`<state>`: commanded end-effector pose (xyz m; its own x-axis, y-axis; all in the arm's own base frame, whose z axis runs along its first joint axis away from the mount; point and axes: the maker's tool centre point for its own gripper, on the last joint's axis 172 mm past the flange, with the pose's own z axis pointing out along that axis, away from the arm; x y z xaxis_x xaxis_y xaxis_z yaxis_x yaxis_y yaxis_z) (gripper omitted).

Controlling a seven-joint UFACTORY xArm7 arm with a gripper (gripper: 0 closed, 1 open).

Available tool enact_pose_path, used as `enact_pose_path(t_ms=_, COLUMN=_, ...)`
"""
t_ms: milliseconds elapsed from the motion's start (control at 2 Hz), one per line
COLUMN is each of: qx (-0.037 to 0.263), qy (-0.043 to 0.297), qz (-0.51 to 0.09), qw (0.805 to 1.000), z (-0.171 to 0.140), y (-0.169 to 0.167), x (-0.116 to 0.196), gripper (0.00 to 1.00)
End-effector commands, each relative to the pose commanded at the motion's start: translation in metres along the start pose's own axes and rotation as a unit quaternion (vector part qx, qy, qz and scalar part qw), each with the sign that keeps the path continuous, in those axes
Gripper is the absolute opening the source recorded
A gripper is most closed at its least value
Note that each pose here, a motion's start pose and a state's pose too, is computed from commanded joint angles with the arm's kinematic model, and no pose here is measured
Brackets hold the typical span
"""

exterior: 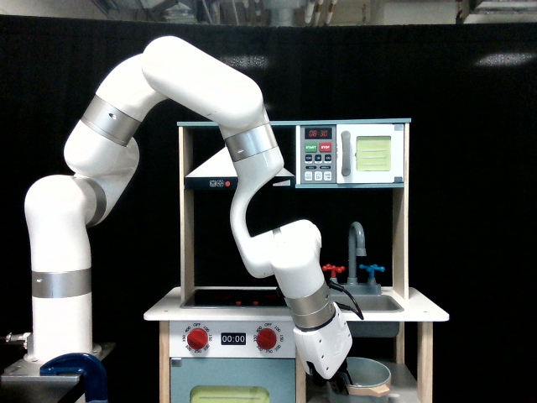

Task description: Put the bowl inside the kitchen cabinet

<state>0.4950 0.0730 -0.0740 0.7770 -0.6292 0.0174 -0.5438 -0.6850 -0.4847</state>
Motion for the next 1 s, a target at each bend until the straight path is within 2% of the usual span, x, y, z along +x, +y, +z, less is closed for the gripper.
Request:
enact_pose_path(t_ms=500, qx=0.0, qy=0.0, qz=0.0, qw=1.0, z=0.022, y=-0.025, x=-0.005, gripper=0.0)
enact_pose_path(t_ms=1000, qx=0.0, qy=0.0, qz=0.0, qw=1.0, z=0.036, y=-0.033, x=-0.018, gripper=0.0)
